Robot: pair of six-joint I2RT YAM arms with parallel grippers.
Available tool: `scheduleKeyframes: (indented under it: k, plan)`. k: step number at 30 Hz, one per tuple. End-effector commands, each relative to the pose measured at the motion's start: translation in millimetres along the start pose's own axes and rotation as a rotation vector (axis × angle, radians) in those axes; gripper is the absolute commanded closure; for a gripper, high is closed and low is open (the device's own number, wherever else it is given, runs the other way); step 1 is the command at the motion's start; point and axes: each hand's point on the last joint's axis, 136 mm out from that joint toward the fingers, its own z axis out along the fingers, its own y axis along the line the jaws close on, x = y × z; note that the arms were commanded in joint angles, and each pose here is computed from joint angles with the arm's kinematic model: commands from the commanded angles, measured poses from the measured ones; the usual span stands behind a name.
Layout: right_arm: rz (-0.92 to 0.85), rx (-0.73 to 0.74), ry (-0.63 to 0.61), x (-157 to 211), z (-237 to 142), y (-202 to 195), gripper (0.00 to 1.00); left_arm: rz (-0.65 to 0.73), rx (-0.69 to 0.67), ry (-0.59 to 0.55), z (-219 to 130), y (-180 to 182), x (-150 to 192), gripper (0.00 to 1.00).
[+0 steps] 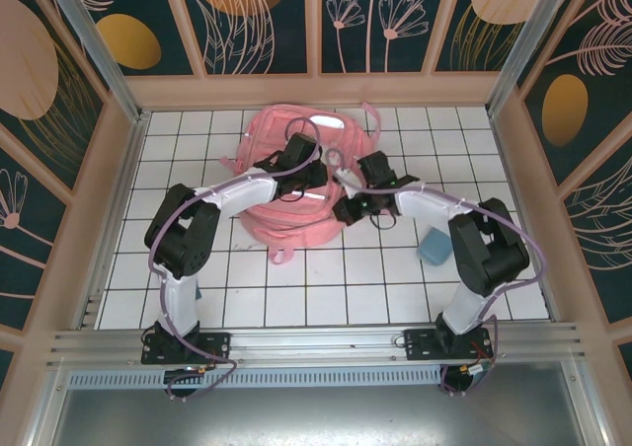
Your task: Pack books, pencil case, and school supplies into a backpack
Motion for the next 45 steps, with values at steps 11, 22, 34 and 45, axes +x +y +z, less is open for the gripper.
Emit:
scheduleKeyframes:
  k: [11,22,34,45]
  plan:
    - [0.305,0.113,-0.312,-36.8,-75.7,-29.9,0.65,0.240,0.042,-0.048,-61.9,-21.5,-14.0,0.56]
    - [0.560,0.197,-0.414,-40.4,-108.4,-63.1,0.35,0.647,-0.257,0.076,-76.4,-1.5,48.2,0.50]
    - [0.582,0.209,-0.425,-36.5,-114.4,-66.8,0.28,0.803,-0.520,0.081,-49.2,25.7,58.1,0.50]
    - [0.531,0.219,-0.410,-33.7,-113.5,-67.5,0.33,0.814,-0.487,-0.039,-63.6,2.4,29.1,0.88]
